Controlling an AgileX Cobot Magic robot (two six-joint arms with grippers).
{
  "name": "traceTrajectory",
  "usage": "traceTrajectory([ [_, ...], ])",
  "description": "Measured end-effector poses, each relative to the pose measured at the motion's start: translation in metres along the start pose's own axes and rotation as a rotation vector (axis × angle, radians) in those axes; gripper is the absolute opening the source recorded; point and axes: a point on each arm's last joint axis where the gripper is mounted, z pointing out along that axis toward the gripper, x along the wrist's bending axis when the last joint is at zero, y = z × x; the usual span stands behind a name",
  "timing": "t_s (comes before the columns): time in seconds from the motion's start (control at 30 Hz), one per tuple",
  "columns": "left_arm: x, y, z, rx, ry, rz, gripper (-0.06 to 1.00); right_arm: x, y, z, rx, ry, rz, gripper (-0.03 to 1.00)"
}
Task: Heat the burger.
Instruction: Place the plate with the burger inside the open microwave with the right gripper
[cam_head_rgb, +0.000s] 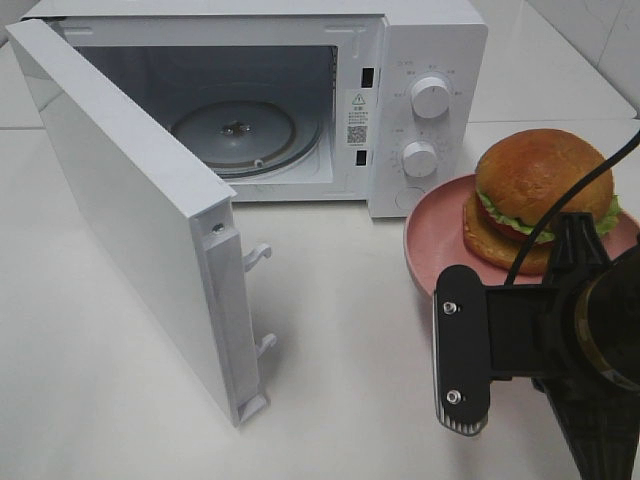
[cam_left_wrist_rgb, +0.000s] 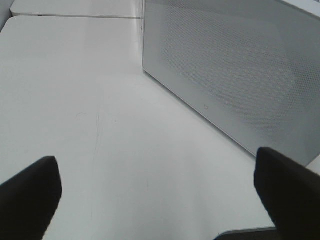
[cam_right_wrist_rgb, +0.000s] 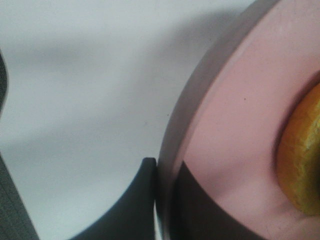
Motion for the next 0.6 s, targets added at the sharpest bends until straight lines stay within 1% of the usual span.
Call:
traceTrajectory([
  [0.03, 0.0, 0.0, 0.0, 0.0, 0.0, 0.0, 0.99, 0.0, 0.0, 0.0, 0.0, 0.0, 0.0, 0.03],
  [0.17, 0.0, 0.0, 0.0, 0.0, 0.0, 0.0, 0.99, -0.0008, 0.005, -0.0001, -0.055, -0.012, -0.092, 0.03],
  [0.2, 0.0, 0.0, 0.0, 0.0, 0.0, 0.0, 0.99, -0.0008, 0.005, -0.0001, -0.055, -0.012, -0.092, 0.03],
  [0.23, 0.0, 0.0, 0.0, 0.0, 0.0, 0.0, 0.99, -0.001, 0.0065, -0.0002, -0.071, -0.016, -0.138, 0.03],
  [0.27, 0.0, 0.0, 0.0, 0.0, 0.0, 0.0, 0.99, -0.001, 0.0065, -0.0002, -0.071, -0.016, -0.138, 0.03],
  [0.33, 0.0, 0.0, 0.0, 0.0, 0.0, 0.0, 0.99, -0.0012, 0.0081, -0.0003, -0.087, -0.022, -0.201, 0.03],
  [0.37, 0.0, 0.0, 0.0, 0.0, 0.0, 0.0, 0.99, -0.0012, 0.0081, -0.0003, -0.087, -0.022, -0.201, 0.03],
  [0.4, 0.0, 0.0, 0.0, 0.0, 0.0, 0.0, 0.99, -0.0011, 0.0092, -0.0005, -0.099, -0.025, -0.242, 0.03],
  [0.53, 0.0, 0.0, 0.0, 0.0, 0.0, 0.0, 0.99, -0.0035, 0.0098, 0.0009, -0.118, -0.028, -0.269, 0.03],
  [0.6, 0.0, 0.0, 0.0, 0.0, 0.0, 0.0, 0.99, -0.0093, 0.0082, 0.0043, -0.132, -0.032, -0.272, 0.03],
])
